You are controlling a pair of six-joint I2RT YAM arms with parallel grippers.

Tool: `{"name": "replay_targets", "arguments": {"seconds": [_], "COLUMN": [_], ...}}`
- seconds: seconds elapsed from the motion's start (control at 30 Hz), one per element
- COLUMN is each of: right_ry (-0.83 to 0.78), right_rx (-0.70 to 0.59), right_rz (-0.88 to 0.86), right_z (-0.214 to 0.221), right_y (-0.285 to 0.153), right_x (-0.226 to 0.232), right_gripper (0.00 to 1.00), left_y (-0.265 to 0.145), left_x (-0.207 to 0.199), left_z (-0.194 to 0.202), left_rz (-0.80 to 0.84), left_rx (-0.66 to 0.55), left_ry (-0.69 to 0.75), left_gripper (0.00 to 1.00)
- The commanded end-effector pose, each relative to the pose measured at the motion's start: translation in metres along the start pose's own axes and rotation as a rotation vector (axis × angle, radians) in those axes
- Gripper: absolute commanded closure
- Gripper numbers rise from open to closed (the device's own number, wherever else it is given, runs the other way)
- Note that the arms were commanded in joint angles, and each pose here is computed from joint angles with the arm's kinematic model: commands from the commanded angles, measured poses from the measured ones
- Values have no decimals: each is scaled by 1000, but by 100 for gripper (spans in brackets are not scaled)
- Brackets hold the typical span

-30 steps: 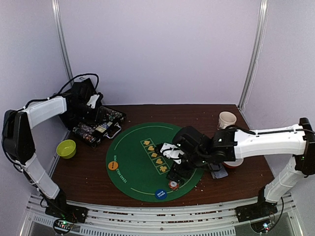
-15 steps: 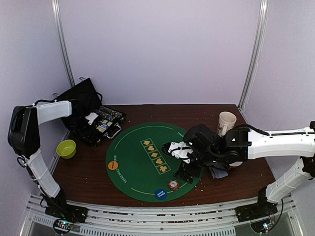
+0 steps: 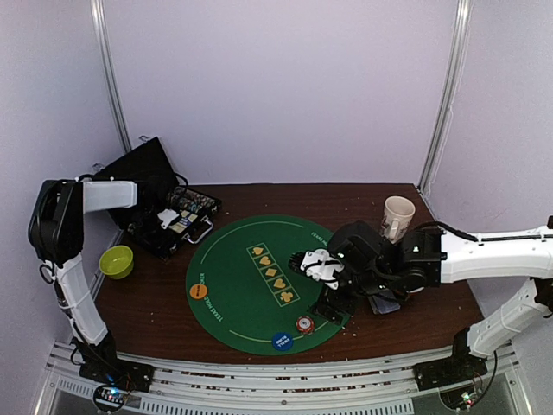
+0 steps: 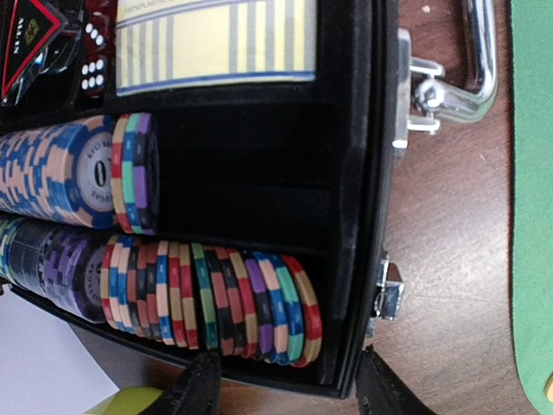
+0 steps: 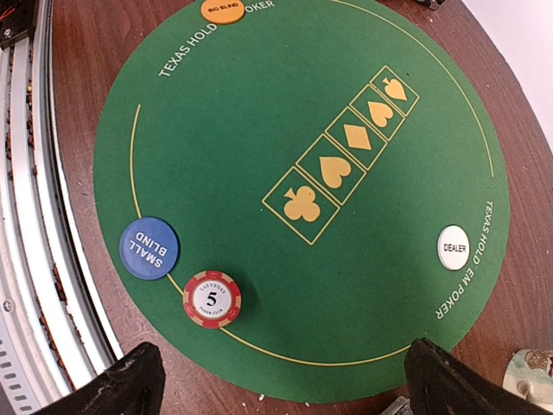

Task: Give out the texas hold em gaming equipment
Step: Pick up the pile of poker chips from the chip case.

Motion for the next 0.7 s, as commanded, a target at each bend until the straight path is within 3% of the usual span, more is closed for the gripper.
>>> {"name": "replay_targets", "arguments": {"seconds": [0.0,0.17,0.27,0.53,0.67], "right_ry": [7,-1,-10,-15,-13], "right_rx": [7,30,28,43,46], "right_rz": [0,-18,-20,-24,-25], "right_z": [2,2,0,1,2], "right_y": [3,7,9,11,12], "right_x": [1,3,3,3,3], "right_gripper": [0,0,0,0,0], "left_y": [-25,-49,-43,-20,-10], "left_x": [7,19,32,29,25], "left_z": [-27,-29,-26,-23,-21], "left_rz": [50,18,-11,-2,18], "left_rx": [-139,-216,-194,-126,-104], "left_ry": [-17,-41,-77,-72,-66], "left_gripper": [40,34,32,17,16]}}
Point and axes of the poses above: each gripper's point midway between its finger pads, its own y axis out along the fingers, its own x axis along the line the jaws close on, z = x × y, the point moved 6 cm from there along -y, back along the fingers, and after that the axes turned 9 degrees about -y, right-handed, at the moved point
